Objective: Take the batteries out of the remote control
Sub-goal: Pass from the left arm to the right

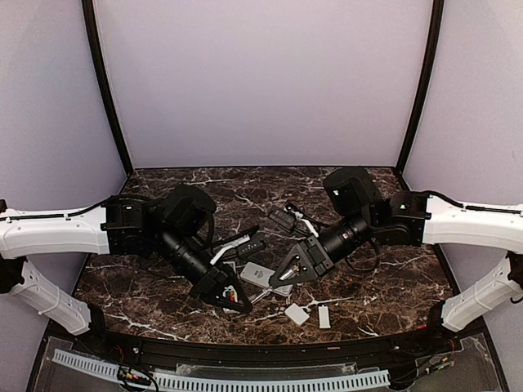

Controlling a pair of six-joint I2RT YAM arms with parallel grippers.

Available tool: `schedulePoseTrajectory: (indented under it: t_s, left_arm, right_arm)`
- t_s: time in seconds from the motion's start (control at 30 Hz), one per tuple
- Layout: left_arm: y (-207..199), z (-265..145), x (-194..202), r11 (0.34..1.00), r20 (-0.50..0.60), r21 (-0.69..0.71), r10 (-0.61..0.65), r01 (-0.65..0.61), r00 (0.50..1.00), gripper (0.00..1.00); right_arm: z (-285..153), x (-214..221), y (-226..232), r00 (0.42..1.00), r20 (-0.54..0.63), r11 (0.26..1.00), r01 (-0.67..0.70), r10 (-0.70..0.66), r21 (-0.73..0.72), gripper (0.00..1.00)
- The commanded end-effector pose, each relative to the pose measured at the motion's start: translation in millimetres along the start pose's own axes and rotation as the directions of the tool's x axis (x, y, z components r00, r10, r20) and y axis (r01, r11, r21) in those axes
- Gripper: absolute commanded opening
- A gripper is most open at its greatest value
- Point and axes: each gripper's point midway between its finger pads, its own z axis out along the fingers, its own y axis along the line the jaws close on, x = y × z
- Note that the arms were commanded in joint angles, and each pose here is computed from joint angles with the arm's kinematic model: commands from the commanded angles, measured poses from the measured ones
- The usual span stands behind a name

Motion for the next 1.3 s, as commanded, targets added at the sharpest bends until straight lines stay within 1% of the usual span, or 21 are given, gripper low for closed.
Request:
schedulePoseTrajectory:
  t_s: [0.0,0.2,0.3,0.47,0.67,0.83,0.9,1.03,1.07,1.13,1.17,1.2,1.23,1.27]
  left_arm:
    - [-8.1,-3.0,-1.6,1.0,-0.006,0.013,0.024,-0.024,1.0,0.0]
    - [-8.7,-4.0,-1.1,1.0,-0.009,0.011,0.027,-0.027,1.0,0.0]
    - [-8.7,-4.4,-0.8,1.0,-0.01,0.008,0.029,-0.029,1.0,0.0]
    - [-10.0,-5.8,-0.6,0.999,-0.012,0.007,0.033,-0.033,0.999,0.0]
    - [-11.1,-6.9,-0.4,0.999,-0.017,0.007,0.039,-0.038,0.999,0.0]
    - [-10.7,-6.3,-1.1,0.999,-0.019,0.005,0.044,-0.043,0.999,0.0]
    - [-10.1,-6.3,-1.3,0.999,-0.016,0.003,0.044,-0.044,0.999,0.0]
    - [-8.8,-5.5,-2.0,0.999,-0.013,-0.003,0.044,-0.044,0.999,0.0]
    - [-8.0,-5.6,-3.2,0.999,-0.007,-0.008,0.044,-0.044,0.999,0.0]
    - [-5.4,-6.0,-5.5,0.999,0.006,-0.025,0.041,-0.041,0.999,0.08]
    - [-3.3,-7.7,-7.4,0.998,0.019,-0.045,0.044,-0.043,0.999,0.17]
    - [-4.7,-10.9,-10.8,0.997,0.042,-0.055,0.051,-0.049,0.998,0.23]
    - [1.9,-13.9,-15.0,0.994,0.068,-0.104,0.054,-0.047,0.996,0.34]
    - [0.2,-20.7,-19.1,0.991,0.108,-0.125,0.064,-0.05,0.992,0.4]
  right_arm:
    - [3.0,1.5,11.5,1.0,-0.015,0.999,0.026,-0.027,-0.046,0.19]
    - [3.1,6.5,9.1,0.999,-0.031,0.999,0.014,-0.016,-0.038,0.13]
    - [3.0,9.4,8.4,0.999,-0.039,0.999,0.009,-0.011,-0.036,0.12]
    - [3.1,12.7,6.3,0.999,-0.048,0.999,0.002,-0.003,-0.032,0.13]
    - [2.2,14.9,6.9,0.999,-0.049,0.999,0.002,-0.003,-0.032,0.16]
    - [2.4,16.2,5.7,0.999,-0.053,0.999,-0.004,0.002,-0.032,0.15]
    - [2.1,16.1,6.3,0.999,-0.051,0.999,-0.002,0.0,-0.033,0.14]
    - [1.1,13.0,7.3,0.999,-0.031,0.999,0.007,-0.008,-0.031,0.0]
    - [0.8,11.8,7.3,1.0,-0.022,0.999,0.01,-0.011,-0.031,0.0]
    - [-1.0,7.8,7.2,1.0,0.007,1.0,0.017,-0.017,-0.021,0.0]
    - [-2.1,5.9,6.5,1.0,0.022,1.0,0.02,-0.019,-0.011,0.0]
    - [-3.4,3.8,4.2,0.999,0.041,1.0,0.02,-0.02,0.008,0.0]
    - [-5.7,1.8,1.8,0.998,0.062,0.999,0.02,-0.021,0.03,0.0]
    - [-9.1,-1.2,-0.9,0.996,0.087,0.998,0.016,-0.021,0.056,0.0]
